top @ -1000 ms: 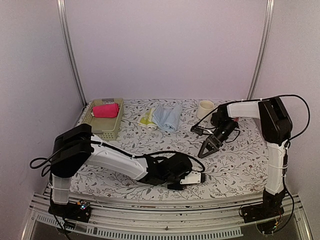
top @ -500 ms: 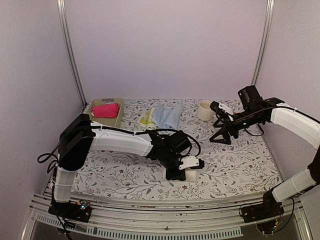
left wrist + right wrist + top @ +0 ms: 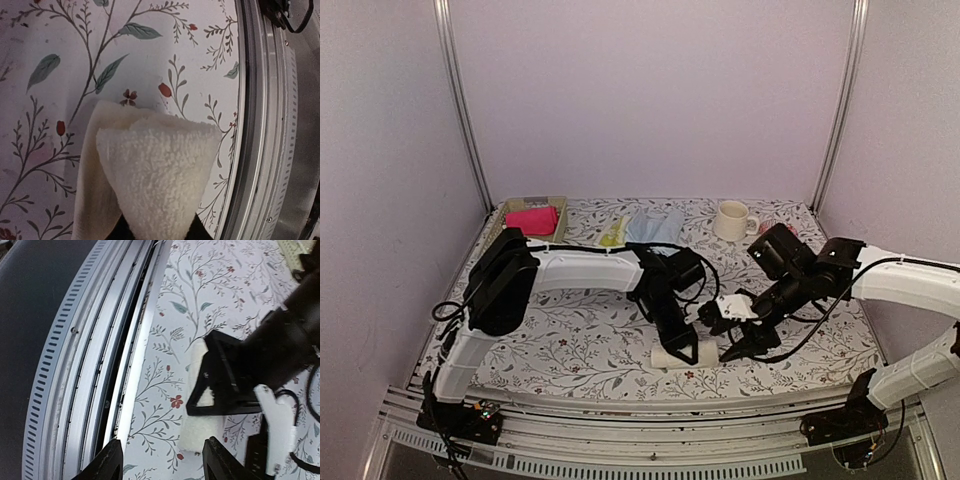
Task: Roll the towels
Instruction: Roll the towel at the center of the board, then pick up the towel from the center of the board.
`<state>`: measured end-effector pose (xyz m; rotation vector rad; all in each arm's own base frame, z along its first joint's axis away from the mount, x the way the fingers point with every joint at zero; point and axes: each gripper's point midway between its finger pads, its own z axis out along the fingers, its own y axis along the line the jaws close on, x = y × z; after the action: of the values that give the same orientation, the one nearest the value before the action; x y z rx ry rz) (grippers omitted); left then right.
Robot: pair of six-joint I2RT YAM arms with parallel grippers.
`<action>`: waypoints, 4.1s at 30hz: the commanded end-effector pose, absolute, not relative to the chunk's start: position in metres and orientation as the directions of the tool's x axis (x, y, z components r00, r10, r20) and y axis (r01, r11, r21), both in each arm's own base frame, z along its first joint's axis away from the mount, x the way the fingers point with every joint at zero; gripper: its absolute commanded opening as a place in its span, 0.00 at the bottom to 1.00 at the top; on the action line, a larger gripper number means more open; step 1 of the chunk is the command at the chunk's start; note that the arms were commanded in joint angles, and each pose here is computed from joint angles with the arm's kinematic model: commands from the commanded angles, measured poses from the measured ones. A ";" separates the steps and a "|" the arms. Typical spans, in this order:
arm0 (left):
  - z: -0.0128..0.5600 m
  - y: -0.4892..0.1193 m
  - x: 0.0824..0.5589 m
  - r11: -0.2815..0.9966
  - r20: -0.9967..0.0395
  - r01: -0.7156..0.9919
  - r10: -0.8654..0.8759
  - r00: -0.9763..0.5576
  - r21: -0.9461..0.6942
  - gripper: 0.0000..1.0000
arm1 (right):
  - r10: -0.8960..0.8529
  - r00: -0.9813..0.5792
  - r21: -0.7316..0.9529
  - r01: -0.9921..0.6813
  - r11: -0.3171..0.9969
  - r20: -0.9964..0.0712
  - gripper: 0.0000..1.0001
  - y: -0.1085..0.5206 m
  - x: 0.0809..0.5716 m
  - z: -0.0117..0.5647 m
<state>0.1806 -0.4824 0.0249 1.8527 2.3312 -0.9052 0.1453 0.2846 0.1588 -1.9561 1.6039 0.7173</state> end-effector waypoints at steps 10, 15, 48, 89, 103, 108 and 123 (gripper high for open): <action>-0.012 -0.456 0.177 0.220 -0.213 0.788 0.890 -0.403 -0.575 0.18 | -0.854 0.291 -0.321 -0.934 -0.156 -0.432 0.67 0.296 0.170 0.075; -0.011 -0.458 0.182 0.212 -0.226 0.787 0.886 -0.405 -0.580 0.20 | -0.867 0.302 -0.359 -0.920 -0.155 -0.398 0.70 0.301 0.176 0.054; 0.123 -0.350 0.272 0.545 -0.744 0.812 0.451 -0.493 -0.208 0.50 | -0.877 0.175 -0.127 -0.983 -0.132 -0.447 0.09 0.326 0.185 0.046; 0.000 -0.413 0.215 0.000 -0.239 0.670 0.934 0.265 0.743 0.46 | -0.856 -0.164 0.446 -0.891 -0.085 -0.490 0.08 0.357 0.206 0.060; 0.036 -0.405 0.251 0.076 -0.246 0.607 0.948 0.203 0.791 0.04 | -0.795 -0.211 0.461 -0.882 -0.096 -0.569 0.44 0.345 0.215 0.120; 0.087 -0.389 0.265 0.155 -0.319 0.610 0.933 0.169 0.777 0.01 | -0.733 -0.184 0.358 -0.930 -0.085 -0.655 0.64 0.317 0.218 0.195; 0.201 -0.261 0.358 0.224 -0.327 0.493 0.936 0.133 0.841 0.01 | -0.655 -0.267 0.302 -0.951 0.063 -0.706 0.69 0.255 0.224 0.191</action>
<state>0.3380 -0.2994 0.1878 1.3716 1.5397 0.4806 0.2297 0.2526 0.1951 -1.6197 1.9962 1.0021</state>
